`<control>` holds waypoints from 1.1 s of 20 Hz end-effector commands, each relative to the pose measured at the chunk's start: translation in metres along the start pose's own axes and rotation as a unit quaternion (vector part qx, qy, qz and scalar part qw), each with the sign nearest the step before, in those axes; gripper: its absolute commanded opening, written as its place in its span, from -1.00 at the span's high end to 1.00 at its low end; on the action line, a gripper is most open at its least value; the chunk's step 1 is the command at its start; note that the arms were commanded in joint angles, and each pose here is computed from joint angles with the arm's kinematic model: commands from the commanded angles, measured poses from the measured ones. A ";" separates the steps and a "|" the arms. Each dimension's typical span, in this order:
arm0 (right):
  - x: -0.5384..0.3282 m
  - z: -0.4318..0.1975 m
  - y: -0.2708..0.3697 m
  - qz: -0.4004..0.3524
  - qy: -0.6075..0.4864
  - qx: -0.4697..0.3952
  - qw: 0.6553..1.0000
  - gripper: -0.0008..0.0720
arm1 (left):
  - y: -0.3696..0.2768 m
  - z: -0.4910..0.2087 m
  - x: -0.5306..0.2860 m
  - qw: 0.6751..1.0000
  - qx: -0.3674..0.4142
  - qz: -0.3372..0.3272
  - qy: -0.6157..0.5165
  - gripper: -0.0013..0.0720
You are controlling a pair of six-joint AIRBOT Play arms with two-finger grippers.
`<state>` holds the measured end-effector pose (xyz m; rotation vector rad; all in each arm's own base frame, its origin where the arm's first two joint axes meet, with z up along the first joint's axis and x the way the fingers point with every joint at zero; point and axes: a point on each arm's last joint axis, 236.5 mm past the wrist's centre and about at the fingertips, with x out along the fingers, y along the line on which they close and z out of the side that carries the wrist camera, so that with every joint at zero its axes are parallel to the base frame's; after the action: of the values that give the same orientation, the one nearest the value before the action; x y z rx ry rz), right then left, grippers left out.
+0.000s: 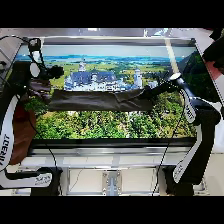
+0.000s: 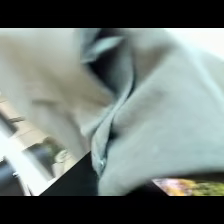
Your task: Fold the shirts.
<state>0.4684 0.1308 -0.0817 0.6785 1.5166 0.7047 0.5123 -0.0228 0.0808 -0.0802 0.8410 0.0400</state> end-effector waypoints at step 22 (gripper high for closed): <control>-0.110 -0.091 0.229 -0.018 -0.061 -0.145 0.987 0.96 | -0.289 -0.184 0.007 0.921 0.230 -0.269 0.161 0.93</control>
<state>0.3751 0.1633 0.1615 0.4631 1.3512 0.8220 0.3783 -0.3589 -0.0518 0.0863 1.1592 -0.7572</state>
